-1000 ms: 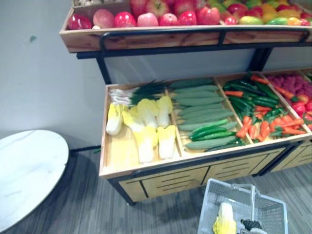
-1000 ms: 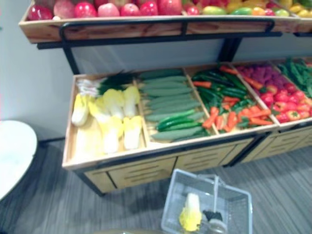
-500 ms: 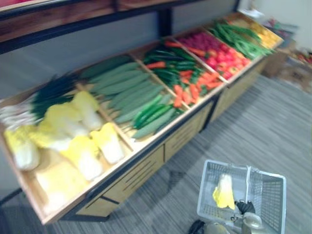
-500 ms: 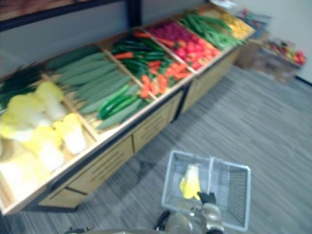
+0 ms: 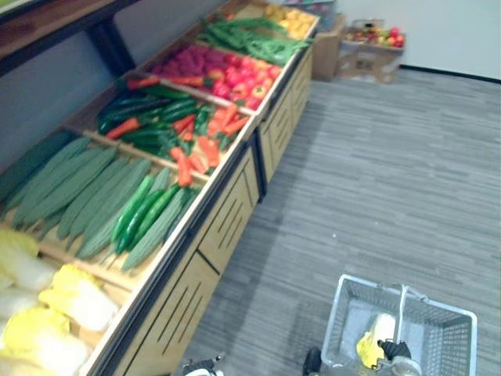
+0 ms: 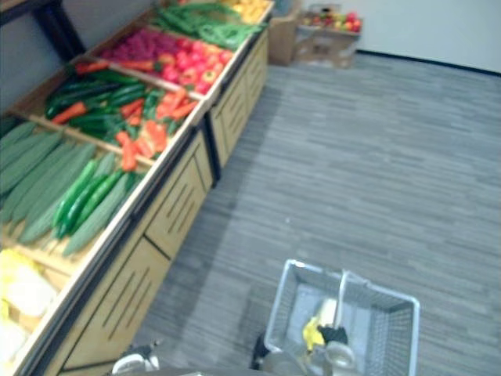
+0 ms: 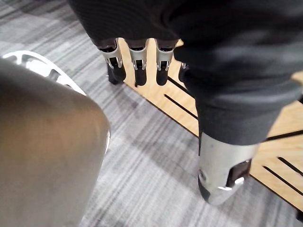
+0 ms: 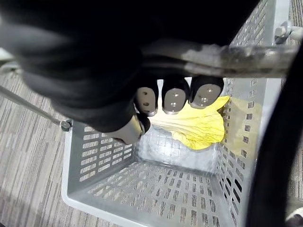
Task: Pick vegetable in the basket
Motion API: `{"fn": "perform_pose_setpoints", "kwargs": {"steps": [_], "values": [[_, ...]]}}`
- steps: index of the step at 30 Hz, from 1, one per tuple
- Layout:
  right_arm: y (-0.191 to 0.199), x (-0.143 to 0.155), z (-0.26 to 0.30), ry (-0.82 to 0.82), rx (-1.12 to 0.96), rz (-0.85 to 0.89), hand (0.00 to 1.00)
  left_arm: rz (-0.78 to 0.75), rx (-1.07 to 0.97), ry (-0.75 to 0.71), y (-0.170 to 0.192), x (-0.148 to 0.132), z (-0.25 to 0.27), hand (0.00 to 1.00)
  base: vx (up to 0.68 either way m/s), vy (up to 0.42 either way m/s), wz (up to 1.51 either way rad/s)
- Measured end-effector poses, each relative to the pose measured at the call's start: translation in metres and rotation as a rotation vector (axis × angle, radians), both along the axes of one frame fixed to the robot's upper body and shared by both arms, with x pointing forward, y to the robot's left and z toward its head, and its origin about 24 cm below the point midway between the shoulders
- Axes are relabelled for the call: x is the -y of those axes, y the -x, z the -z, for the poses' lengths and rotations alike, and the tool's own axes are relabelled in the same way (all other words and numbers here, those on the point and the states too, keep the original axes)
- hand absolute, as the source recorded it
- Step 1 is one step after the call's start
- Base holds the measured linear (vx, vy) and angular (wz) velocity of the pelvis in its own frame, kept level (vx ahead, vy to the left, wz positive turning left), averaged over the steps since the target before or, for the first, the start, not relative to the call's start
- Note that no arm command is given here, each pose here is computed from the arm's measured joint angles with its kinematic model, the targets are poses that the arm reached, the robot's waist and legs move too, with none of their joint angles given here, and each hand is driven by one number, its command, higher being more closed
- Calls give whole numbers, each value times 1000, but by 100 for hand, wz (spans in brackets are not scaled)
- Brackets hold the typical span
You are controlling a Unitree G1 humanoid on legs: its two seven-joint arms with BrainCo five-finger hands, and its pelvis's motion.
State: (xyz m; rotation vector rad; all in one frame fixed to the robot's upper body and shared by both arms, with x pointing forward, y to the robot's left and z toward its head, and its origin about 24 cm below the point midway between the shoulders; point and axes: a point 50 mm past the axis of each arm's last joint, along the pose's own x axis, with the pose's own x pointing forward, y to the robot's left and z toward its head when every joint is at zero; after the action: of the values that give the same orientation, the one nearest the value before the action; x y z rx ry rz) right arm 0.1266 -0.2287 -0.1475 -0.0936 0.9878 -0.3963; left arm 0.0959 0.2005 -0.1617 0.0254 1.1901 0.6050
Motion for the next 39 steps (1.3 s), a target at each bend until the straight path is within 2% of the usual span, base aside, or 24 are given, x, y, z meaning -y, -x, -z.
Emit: {"fn": "perform_pose_setpoints", "kwargs": {"steps": [8, 10, 14, 22, 30, 34, 37, 39], "values": [[1, 0, 0, 2, 7, -11, 100, -5, 28, -7, -1, 1, -1, 0, 9, 148, -91], [4, 8, -1, 25, 3, -7, 100, -8, 14, -3, 4, 2, 0, 0, 44, 258, -57], [12, -2, 4, -3, -8, 9, 100, 14, -19, -59, 13, -14, -1, 0, 113, 272, -43], [8, 0, 2, 9, 7, 25, 100, 65, -109, -54, 36, -13, 5, 0, 182, 163, -24], [-19, -2, -9, 5, 119, 55, 100, 116, -110, -80, 32, -21, 3, 0, 165, 10, -4], [-37, 2, -18, 16, 176, 69, 100, 122, -101, -58, 27, -12, 4, 0, 241, -139, 14], [-37, -4, -16, 3, 173, 68, 100, 85, -112, -62, 33, -17, 4, 0, 416, -303, 6], [-41, 1, -19, 14, 185, 69, 100, 74, -108, -40, 33, -11, 5, 0, 403, -322, -9]]}}
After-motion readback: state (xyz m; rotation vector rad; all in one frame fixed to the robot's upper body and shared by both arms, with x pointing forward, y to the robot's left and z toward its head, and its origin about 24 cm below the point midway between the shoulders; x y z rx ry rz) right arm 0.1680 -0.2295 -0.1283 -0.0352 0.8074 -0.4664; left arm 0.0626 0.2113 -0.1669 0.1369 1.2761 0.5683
